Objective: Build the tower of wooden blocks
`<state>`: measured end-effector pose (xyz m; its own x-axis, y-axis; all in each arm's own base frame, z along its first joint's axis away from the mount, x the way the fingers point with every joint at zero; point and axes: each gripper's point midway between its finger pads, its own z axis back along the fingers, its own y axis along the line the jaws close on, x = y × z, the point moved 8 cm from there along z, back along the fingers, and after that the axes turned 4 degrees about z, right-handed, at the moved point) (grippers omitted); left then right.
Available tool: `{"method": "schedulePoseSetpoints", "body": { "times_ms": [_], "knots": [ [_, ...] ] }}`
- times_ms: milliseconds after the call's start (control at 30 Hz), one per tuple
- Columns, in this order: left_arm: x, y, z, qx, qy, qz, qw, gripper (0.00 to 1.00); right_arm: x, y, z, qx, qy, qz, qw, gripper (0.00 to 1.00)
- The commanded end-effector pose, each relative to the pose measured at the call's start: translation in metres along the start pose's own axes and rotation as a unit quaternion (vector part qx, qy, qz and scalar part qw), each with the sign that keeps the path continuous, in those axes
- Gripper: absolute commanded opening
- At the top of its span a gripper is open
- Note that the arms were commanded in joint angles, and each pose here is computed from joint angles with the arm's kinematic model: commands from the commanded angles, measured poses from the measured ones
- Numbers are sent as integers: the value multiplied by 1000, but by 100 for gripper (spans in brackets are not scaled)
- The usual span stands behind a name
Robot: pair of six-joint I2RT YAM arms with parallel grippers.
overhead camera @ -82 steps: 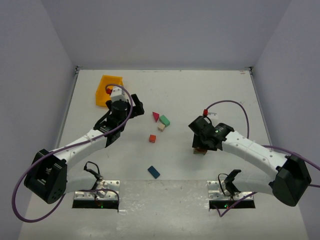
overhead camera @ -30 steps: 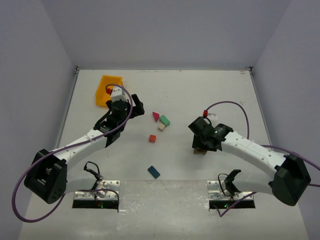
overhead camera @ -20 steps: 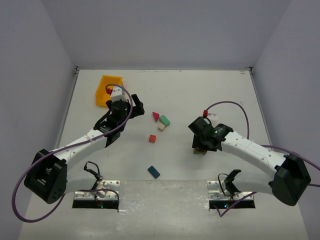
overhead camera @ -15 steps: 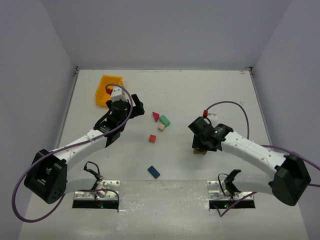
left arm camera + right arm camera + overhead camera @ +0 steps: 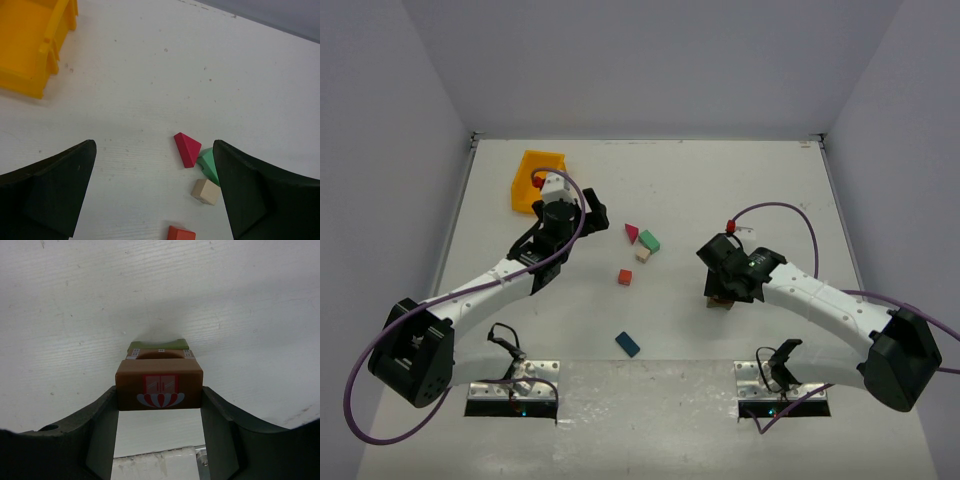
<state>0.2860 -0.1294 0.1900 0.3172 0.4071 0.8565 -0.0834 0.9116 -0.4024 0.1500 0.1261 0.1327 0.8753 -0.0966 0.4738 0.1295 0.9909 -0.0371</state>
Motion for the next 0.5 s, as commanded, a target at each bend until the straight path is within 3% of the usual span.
{"method": "schedulePoseSetpoints", "body": {
  "times_ms": [0, 467],
  "knots": [
    [12, -6, -2, -13, -25, 15, 999, 100, 3, -2, 2, -8, -15, -17, 1000, 57],
    [12, -6, -2, -14, -25, 15, 999, 100, 4, -1, 3, -6, -18, -19, 1000, 75]
  ]
}}
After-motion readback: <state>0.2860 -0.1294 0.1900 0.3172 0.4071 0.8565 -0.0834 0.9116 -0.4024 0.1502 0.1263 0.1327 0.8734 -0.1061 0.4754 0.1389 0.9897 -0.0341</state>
